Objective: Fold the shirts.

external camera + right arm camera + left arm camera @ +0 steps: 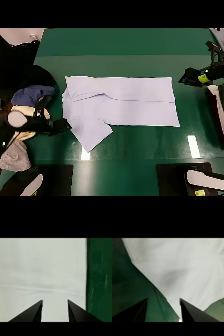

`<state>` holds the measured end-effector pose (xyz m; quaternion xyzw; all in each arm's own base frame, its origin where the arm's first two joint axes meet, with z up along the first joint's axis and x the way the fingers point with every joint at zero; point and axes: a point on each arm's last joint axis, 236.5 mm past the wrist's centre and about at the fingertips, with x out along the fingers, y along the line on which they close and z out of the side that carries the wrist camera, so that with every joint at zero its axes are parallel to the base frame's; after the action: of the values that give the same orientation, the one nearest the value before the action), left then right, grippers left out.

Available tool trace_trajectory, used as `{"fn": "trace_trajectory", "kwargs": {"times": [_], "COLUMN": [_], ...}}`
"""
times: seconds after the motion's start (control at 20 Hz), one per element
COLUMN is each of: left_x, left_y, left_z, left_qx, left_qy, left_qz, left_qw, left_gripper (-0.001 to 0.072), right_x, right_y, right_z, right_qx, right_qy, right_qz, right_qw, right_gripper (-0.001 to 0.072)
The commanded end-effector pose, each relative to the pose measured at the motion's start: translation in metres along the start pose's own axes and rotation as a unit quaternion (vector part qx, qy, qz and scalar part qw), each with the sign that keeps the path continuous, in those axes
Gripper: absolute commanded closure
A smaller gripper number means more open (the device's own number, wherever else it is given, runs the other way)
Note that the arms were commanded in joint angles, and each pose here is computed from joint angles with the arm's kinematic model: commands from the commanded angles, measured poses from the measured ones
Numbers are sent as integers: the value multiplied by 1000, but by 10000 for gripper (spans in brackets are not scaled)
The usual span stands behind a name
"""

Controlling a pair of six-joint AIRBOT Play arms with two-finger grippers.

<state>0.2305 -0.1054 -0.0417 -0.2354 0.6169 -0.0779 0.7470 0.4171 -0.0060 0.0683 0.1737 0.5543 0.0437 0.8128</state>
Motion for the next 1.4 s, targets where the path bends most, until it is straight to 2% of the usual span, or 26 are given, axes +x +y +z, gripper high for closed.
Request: {"fn": "trace_trajectory", "kwargs": {"times": [0.0,0.3,0.7,1.05,1.1,1.15,1.2,1.35], "left_x": [8,26,29,63,60,57,53,39], "left_y": [4,8,0,-32,-36,-41,-46,-54], "left_z": [-22,-34,-17,-34,-30,-27,-25,-25], "left_qx": [-37,-68,-53,-51,-36,-16,0,46], "left_qy": [-2,2,-39,13,9,7,7,28], "left_qz": [-18,-34,-54,-73,-77,-81,-84,-74], "left_qw": [999,997,996,996,996,997,996,996], "left_gripper": [219,219,220,235,471,638,678,678], "right_x": [0,0,0,0,-1,-3,-4,-10], "right_y": [7,10,10,7,4,1,-2,-18], "right_z": [-1,-1,-1,-9,-10,-13,-19,-45], "right_qx": [-2,-6,-5,-3,1,4,8,8], "right_qy": [0,1,1,18,21,28,40,91], "right_qz": [9,10,10,9,9,8,7,7], "right_qw": [1000,1000,1000,1000,1000,1000,999,996], "right_gripper": [342,342,342,343,343,343,343,343]}}
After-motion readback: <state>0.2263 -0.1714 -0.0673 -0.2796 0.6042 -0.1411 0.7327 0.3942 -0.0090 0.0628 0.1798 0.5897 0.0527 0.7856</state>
